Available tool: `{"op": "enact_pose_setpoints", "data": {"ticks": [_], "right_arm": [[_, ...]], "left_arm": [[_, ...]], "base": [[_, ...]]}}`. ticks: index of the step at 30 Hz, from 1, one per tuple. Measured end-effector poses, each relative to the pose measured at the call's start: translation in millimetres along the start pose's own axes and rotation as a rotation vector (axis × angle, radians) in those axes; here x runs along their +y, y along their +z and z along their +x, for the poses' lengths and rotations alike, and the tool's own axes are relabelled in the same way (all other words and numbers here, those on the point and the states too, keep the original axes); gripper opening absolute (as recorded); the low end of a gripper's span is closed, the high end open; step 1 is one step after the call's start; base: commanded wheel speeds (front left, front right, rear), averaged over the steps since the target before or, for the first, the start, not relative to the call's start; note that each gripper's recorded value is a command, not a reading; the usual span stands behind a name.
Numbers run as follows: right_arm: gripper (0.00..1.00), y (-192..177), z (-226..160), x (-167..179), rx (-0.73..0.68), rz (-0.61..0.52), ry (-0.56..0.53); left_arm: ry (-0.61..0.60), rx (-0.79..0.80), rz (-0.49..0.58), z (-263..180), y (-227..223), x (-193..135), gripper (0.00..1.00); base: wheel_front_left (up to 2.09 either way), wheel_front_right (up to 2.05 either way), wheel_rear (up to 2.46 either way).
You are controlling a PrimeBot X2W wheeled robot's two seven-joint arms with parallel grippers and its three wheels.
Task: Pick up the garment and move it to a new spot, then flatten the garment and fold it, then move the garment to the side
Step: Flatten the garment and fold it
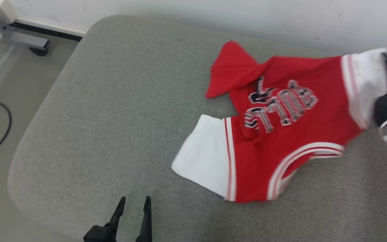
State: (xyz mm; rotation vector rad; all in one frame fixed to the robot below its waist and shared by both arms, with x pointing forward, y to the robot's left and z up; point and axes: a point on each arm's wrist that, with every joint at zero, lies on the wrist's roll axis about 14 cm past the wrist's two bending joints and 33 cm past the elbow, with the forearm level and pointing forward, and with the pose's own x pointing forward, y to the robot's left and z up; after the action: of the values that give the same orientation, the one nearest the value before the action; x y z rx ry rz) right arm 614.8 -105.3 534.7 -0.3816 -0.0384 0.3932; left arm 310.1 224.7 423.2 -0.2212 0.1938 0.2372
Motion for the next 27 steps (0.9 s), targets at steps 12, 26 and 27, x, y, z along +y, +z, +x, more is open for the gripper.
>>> {"op": "enact_pose_setpoints", "data": {"ticks": [12, 26, 27], "right_arm": [[1.0, -23, 14, -77, 0.214, -0.019, -0.209], [1.0, -55, -33, 59, 0.156, 0.204, -0.015], [1.0, -56, -39, 68, 0.156, 0.219, -0.002]], "left_arm": [[0.048, 0.018, 0.007, -10, -5, 14, 1.0], [-0.04, 0.005, 0.012, -1, -3, -9, 1.0], [-0.046, 0.003, 0.011, 0, -3, -11, 1.0]], "base": [[0.0, 0.0, 0.0], [0.0, 0.0, 0.0], [0.0, 0.0, 0.0]]}}
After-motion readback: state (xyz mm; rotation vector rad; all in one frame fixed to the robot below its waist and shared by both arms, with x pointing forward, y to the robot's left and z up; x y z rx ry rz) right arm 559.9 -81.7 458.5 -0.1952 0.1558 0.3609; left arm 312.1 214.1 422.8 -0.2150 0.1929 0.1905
